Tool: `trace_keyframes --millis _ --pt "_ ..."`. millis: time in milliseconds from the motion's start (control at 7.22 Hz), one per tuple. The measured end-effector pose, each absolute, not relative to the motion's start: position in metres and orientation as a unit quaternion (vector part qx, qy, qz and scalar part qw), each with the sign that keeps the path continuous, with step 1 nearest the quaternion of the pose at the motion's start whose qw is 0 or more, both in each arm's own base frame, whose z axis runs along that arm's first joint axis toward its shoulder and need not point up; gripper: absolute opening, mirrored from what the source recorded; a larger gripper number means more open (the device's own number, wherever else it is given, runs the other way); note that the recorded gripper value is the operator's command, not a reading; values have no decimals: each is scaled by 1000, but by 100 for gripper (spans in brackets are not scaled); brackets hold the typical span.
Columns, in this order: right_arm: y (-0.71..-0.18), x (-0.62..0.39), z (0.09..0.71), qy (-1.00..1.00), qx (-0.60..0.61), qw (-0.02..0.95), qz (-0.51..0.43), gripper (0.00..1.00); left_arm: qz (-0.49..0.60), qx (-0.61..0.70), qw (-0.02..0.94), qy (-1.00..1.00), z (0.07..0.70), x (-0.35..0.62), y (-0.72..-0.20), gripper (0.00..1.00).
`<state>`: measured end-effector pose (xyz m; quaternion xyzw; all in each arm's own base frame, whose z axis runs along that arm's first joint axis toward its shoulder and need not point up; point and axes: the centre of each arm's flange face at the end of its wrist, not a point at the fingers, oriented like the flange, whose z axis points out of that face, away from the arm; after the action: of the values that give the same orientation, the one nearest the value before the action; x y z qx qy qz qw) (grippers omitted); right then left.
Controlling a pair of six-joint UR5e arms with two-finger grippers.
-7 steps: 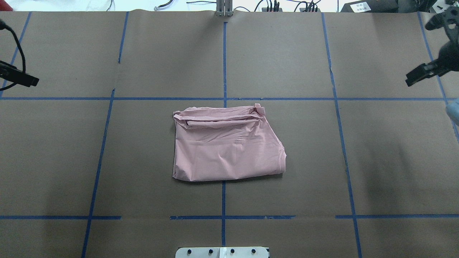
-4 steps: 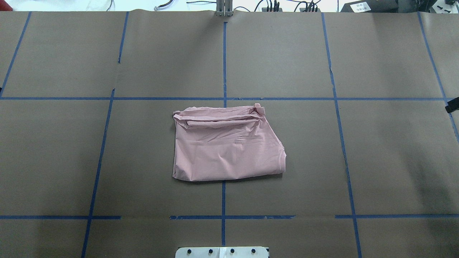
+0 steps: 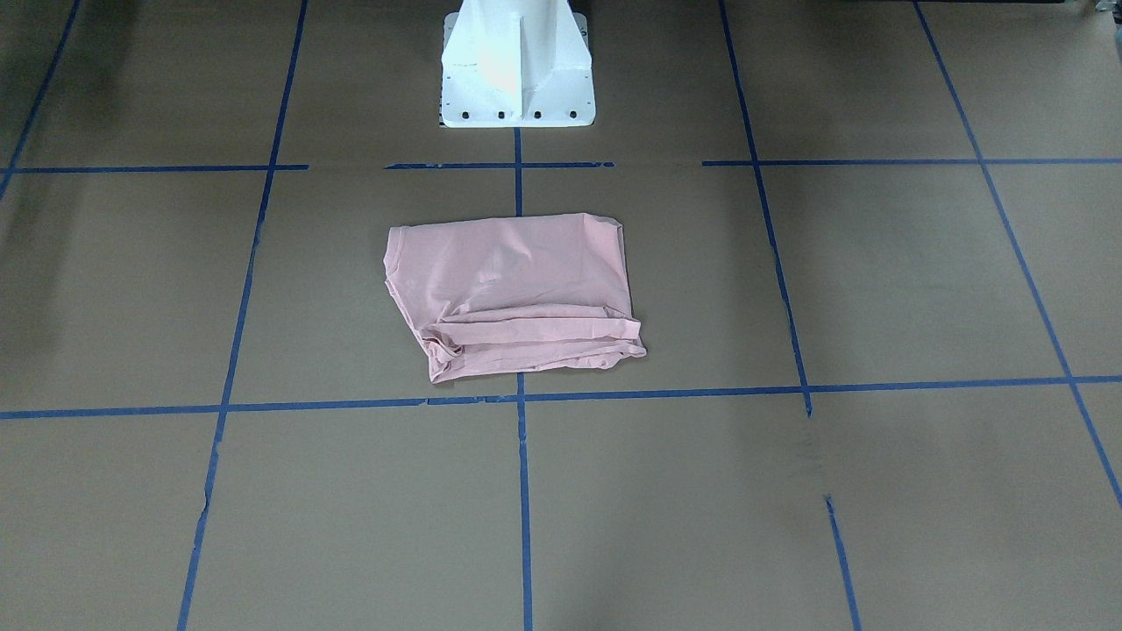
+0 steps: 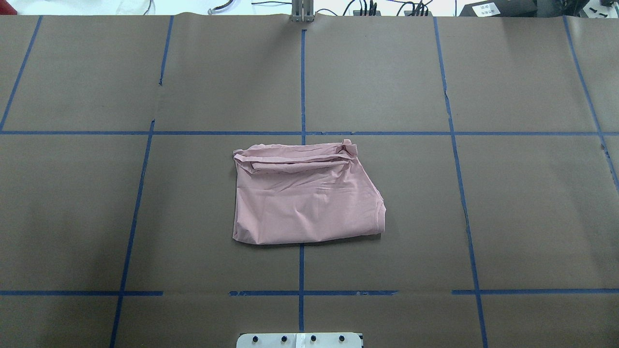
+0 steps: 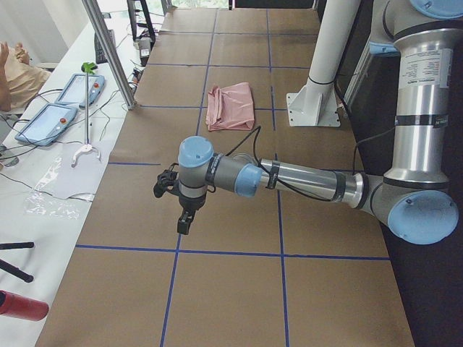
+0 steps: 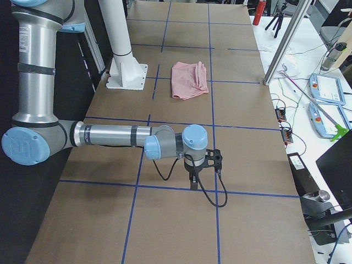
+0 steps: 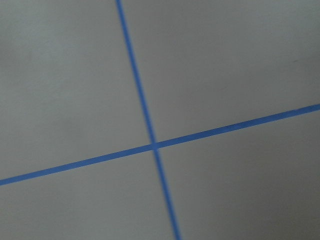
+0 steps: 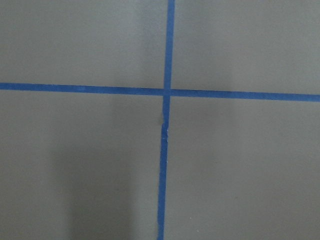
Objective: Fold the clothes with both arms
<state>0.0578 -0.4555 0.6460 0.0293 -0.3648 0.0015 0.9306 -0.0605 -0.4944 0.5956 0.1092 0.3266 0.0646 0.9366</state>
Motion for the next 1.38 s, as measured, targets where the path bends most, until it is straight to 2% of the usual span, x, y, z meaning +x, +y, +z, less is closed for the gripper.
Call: trace_keyframes --millis 554,1384 --pt "-435 84 654 -360 10 933 4 100 22 54 927 369 635 -96 -460 100" --pt "-433 83 659 -363 4 932 5 100 25 55 916 397 635 -89 -453 100"
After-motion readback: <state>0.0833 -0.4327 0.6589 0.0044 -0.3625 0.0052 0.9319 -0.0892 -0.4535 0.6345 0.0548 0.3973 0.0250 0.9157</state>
